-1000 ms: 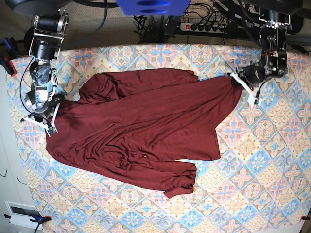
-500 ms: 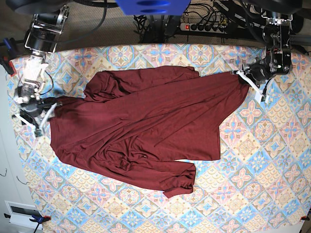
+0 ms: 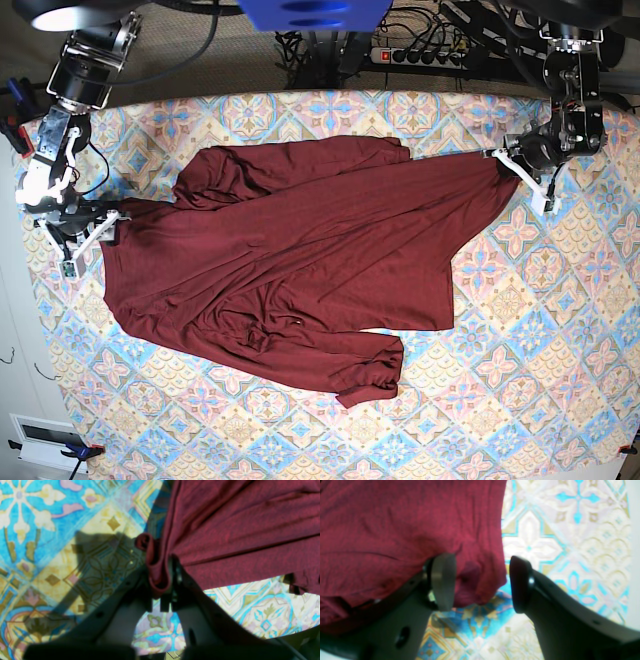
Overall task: Layout the t-shirt on the table in an organized manner, then fold the t-shirt properly
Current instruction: 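Pull both grippers apart to stretch the shirt across the table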
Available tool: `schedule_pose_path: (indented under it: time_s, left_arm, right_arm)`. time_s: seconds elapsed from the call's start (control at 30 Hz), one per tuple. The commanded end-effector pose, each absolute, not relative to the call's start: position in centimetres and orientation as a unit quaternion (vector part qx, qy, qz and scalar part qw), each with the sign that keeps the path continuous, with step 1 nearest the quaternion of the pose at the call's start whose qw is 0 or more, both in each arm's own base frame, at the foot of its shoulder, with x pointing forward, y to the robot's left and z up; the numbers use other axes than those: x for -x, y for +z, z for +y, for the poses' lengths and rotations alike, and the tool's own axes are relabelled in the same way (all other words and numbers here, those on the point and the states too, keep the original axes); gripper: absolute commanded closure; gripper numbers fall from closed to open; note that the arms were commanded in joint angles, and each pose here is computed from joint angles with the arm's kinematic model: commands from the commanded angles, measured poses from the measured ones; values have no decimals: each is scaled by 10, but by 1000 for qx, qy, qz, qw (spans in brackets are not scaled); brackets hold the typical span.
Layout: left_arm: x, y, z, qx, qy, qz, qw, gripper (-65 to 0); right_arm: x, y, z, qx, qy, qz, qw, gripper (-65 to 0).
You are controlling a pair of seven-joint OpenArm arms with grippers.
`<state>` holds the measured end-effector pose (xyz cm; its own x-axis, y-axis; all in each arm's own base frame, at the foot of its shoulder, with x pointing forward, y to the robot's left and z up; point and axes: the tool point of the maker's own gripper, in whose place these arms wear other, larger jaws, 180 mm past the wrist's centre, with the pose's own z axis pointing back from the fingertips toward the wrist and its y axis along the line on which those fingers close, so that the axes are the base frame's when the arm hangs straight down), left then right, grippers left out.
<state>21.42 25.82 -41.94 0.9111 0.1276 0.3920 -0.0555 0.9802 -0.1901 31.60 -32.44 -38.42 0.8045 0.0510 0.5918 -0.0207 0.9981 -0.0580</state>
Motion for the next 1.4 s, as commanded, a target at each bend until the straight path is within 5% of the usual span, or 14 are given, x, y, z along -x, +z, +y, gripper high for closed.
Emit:
schedule_pose_path:
  time_s: [0.0, 0.33, 0.53, 0.93, 1.23, 1.37]
  left_arm:
    - [-222, -410, 264, 81, 43, -221, 971, 0]
    - [-223, -410, 264, 81, 42, -222, 971, 0]
    - [-224, -409, 264, 81, 42, -224, 970, 0]
    - [-248, -409, 217, 136, 47, -246, 959, 0]
    - [-256, -409, 194, 158, 39, -250, 955, 0]
    - [-239, -415, 199, 153, 32, -203, 967, -23]
  right_arm:
    - [-322, -376, -334, 30, 14, -324, 945, -330]
    - [-307, -413, -337, 7, -14, -292, 956, -316]
    - [-298, -423, -346, 3, -39, -282, 959, 0]
    - [-254, -396, -444, 101, -137, -284, 944, 0]
    - [-253, -384, -461, 120, -135, -297, 938, 0]
    - [-254, -383, -461, 120, -134, -298, 937, 0]
